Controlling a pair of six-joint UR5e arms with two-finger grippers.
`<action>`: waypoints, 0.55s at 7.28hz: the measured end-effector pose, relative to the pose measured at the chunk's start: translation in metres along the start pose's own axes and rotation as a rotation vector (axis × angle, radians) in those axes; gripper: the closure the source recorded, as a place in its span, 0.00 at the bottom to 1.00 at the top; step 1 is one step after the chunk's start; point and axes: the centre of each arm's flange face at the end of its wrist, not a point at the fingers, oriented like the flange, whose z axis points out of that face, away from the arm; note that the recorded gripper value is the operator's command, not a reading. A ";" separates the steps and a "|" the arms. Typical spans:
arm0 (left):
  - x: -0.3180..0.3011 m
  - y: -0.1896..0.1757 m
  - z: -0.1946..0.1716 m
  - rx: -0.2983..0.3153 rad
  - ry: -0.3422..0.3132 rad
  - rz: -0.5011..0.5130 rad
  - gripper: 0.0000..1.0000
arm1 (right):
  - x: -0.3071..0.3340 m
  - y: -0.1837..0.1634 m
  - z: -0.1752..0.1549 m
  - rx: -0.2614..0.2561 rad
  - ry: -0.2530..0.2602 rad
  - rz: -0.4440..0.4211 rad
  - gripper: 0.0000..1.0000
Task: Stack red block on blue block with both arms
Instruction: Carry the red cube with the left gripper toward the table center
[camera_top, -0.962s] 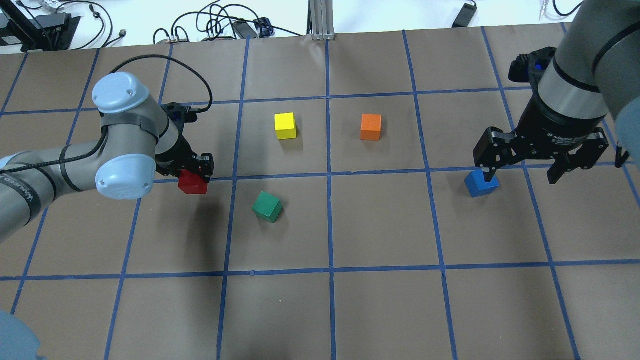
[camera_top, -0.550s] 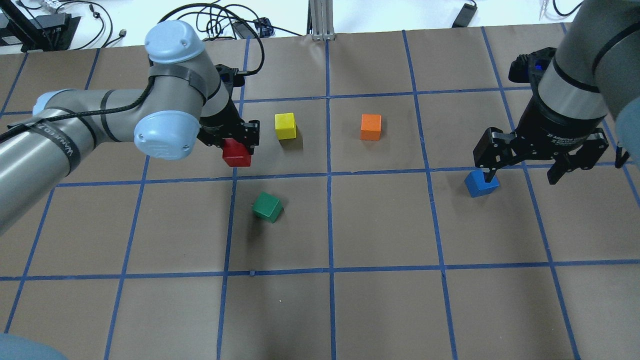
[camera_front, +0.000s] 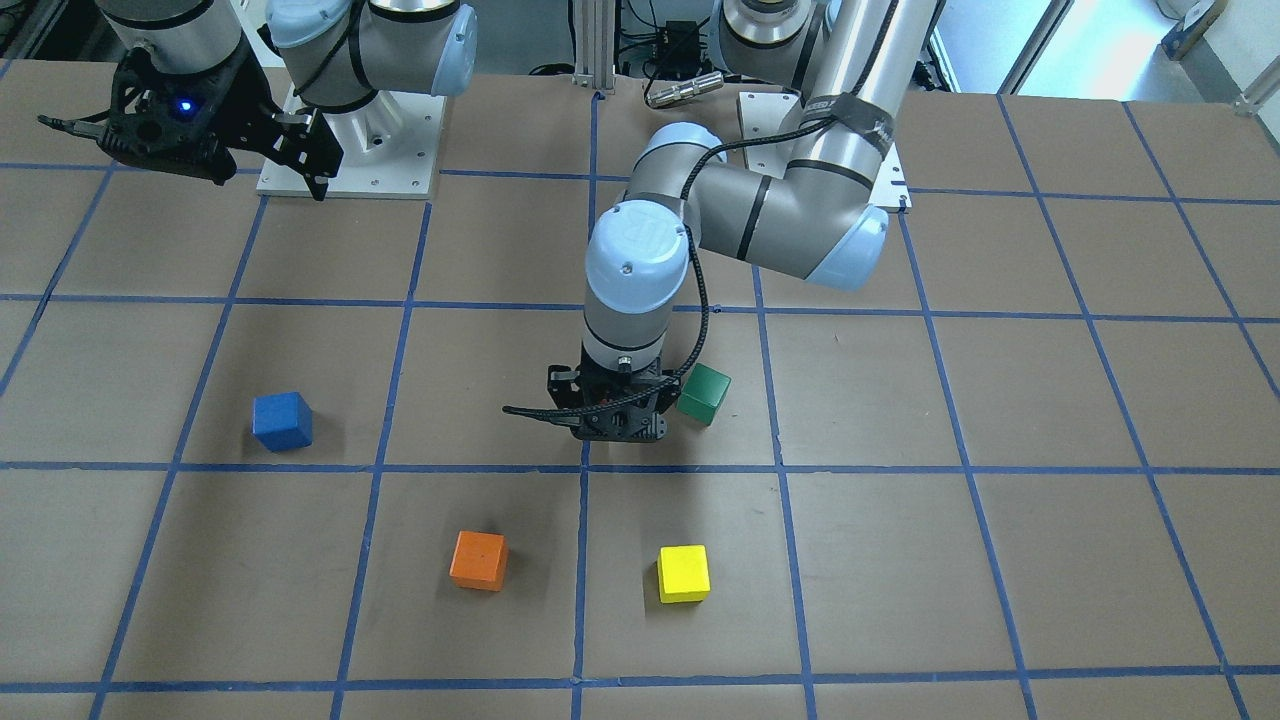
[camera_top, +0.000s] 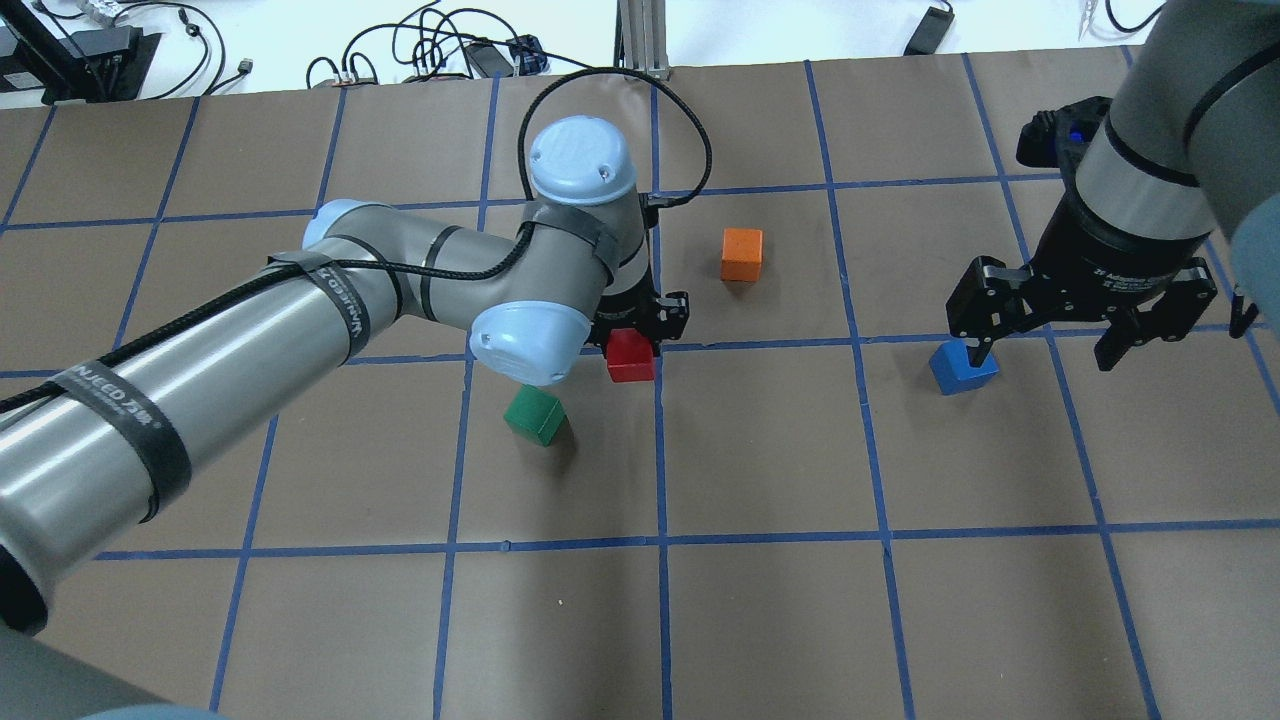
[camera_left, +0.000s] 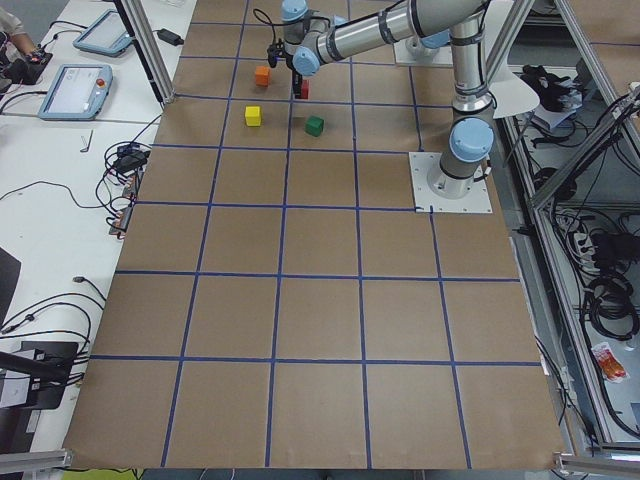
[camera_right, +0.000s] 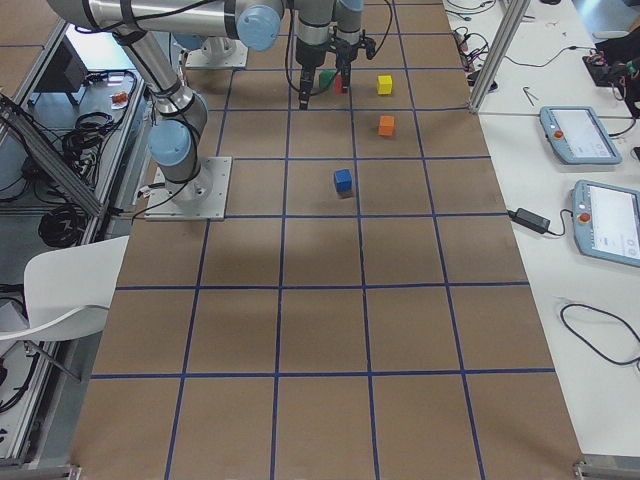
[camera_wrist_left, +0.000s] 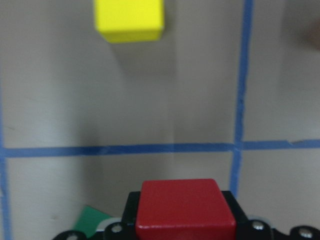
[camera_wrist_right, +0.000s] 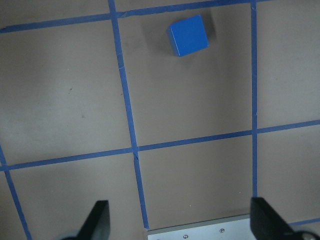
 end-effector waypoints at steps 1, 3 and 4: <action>0.010 0.001 0.024 -0.011 -0.010 0.006 0.22 | 0.000 0.000 0.000 0.001 0.000 0.000 0.00; 0.017 0.000 0.040 -0.011 -0.017 0.011 0.00 | 0.000 0.000 0.000 0.003 0.000 0.000 0.00; 0.017 -0.001 0.035 0.003 -0.013 0.015 0.00 | 0.000 0.000 0.000 0.003 0.000 0.000 0.00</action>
